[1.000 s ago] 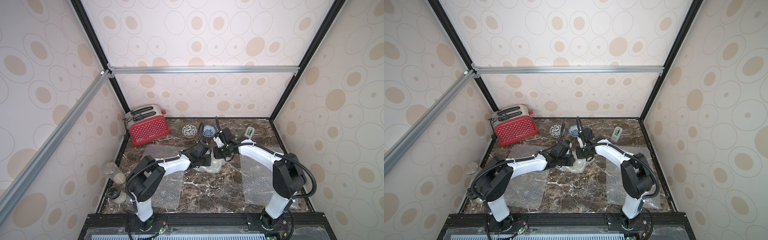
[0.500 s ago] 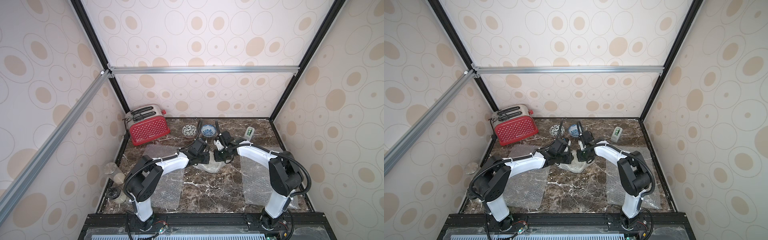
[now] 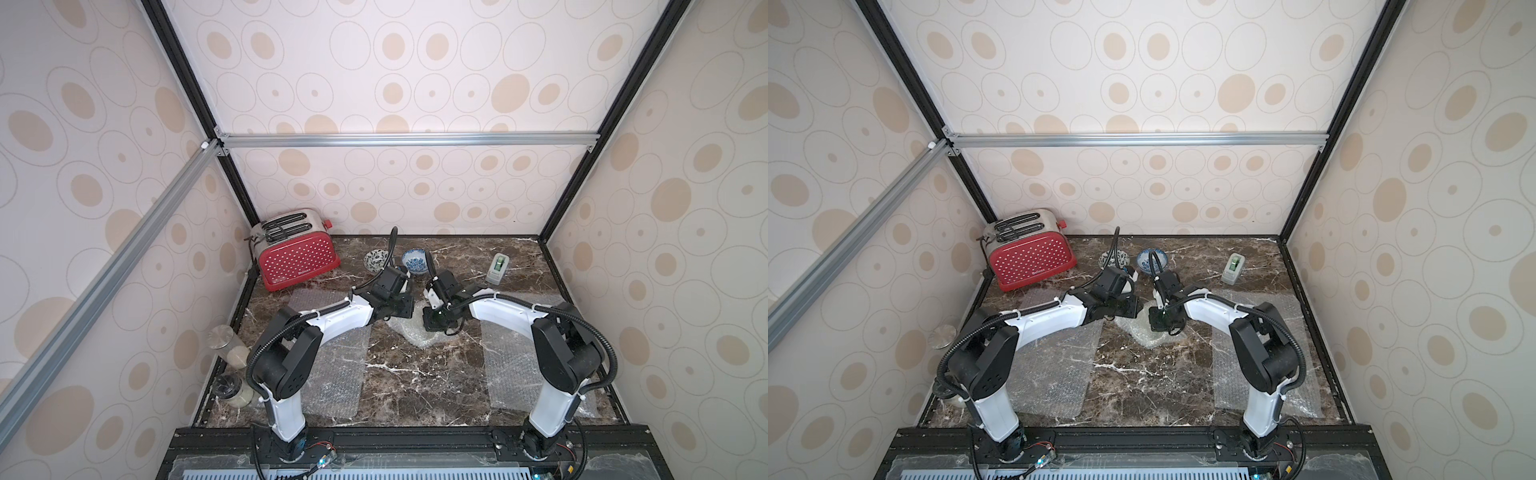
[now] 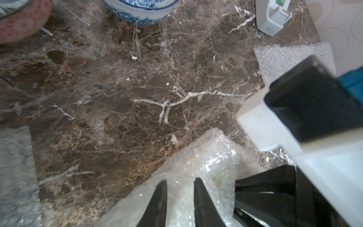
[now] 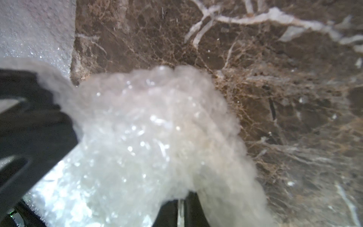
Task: Wrap bowls in bubble wrap
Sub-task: Wrap the bowl in bubble wrap.
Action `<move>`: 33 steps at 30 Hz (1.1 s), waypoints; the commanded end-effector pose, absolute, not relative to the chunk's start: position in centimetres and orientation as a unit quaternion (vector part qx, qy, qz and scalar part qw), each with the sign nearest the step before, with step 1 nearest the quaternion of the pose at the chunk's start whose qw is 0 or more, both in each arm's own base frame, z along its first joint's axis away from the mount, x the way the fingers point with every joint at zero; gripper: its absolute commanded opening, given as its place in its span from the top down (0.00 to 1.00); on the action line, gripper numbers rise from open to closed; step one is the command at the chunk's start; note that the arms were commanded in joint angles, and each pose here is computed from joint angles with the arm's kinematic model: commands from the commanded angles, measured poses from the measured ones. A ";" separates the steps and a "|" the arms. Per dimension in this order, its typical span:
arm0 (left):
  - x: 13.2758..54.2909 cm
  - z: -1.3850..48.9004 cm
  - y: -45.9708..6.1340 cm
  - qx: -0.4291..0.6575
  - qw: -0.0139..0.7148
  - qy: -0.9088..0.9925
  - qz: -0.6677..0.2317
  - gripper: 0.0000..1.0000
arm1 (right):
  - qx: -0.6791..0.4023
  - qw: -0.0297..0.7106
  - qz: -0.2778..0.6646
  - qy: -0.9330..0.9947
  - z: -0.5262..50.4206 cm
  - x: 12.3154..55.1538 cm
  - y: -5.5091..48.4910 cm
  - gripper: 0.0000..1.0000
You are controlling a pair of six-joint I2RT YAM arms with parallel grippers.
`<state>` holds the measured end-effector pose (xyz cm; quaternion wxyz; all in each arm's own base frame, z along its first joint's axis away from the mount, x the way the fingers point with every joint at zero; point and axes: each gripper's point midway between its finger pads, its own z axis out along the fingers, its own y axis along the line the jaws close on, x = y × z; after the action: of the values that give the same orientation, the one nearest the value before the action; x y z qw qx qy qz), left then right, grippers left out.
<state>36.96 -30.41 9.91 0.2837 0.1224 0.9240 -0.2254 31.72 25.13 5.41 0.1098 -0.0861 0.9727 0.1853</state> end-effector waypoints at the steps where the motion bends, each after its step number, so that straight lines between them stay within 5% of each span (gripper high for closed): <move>1: 37.9 12.6 -30.5 0.125 0.312 0.911 -0.239 0.75 | -0.064 0.088 0.153 0.982 5.2 30.3 23.5 0.89; 12: 34.1 19.1 -29.9 0.099 0.356 0.879 -0.302 0.68 | -0.043 0.098 0.168 0.980 5.4 31.7 24.3 0.89; 33: 34.2 9.7 -34.3 0.020 0.270 0.903 -0.335 0.73 | -0.033 0.098 0.203 0.974 5.4 31.3 25.1 0.89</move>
<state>33.40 -33.19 9.36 0.2646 0.0363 0.9123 -0.3103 31.95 25.20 5.29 0.1065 -0.0386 0.9736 0.1981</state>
